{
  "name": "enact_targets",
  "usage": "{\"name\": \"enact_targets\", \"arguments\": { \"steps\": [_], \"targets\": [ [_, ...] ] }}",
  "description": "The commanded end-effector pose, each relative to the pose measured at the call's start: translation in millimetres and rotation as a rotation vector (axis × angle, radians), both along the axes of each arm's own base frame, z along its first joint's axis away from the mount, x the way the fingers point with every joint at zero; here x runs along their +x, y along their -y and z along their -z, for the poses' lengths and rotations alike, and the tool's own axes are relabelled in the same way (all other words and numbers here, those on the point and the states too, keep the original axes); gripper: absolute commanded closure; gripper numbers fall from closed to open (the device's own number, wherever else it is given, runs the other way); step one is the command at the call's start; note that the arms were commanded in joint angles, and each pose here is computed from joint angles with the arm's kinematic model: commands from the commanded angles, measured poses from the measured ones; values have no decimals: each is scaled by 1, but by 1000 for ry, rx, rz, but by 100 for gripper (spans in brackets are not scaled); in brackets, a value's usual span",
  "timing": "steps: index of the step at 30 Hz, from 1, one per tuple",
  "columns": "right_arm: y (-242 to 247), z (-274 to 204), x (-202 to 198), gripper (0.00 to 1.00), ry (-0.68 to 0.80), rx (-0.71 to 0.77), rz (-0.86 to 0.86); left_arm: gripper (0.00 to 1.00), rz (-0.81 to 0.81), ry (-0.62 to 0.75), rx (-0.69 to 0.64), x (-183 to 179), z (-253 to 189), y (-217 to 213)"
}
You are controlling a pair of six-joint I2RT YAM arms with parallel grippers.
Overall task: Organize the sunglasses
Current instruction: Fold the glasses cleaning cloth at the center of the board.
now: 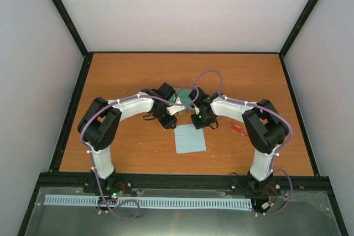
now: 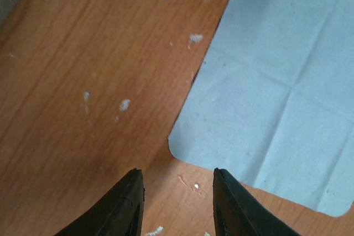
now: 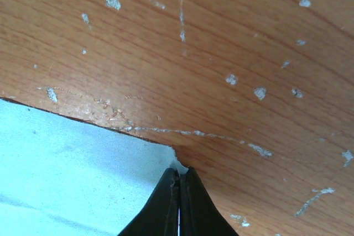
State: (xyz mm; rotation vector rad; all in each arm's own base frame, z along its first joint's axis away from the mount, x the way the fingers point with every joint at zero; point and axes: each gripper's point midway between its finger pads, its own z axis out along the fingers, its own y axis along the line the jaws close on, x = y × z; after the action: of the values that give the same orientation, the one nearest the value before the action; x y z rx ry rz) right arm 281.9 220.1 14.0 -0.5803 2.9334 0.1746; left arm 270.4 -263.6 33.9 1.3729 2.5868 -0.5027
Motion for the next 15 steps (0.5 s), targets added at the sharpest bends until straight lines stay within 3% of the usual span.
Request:
{"name": "enact_targets", "arguments": {
  "steps": [1, 15],
  "targets": [
    [6, 1, 1, 97, 14, -9, 24, 65, -10, 17, -19, 13, -6, 13],
    [7, 1, 1, 97, 22, -5, 30, 69, 42, -4, 0, 0, 13, 24]
  ]
}}
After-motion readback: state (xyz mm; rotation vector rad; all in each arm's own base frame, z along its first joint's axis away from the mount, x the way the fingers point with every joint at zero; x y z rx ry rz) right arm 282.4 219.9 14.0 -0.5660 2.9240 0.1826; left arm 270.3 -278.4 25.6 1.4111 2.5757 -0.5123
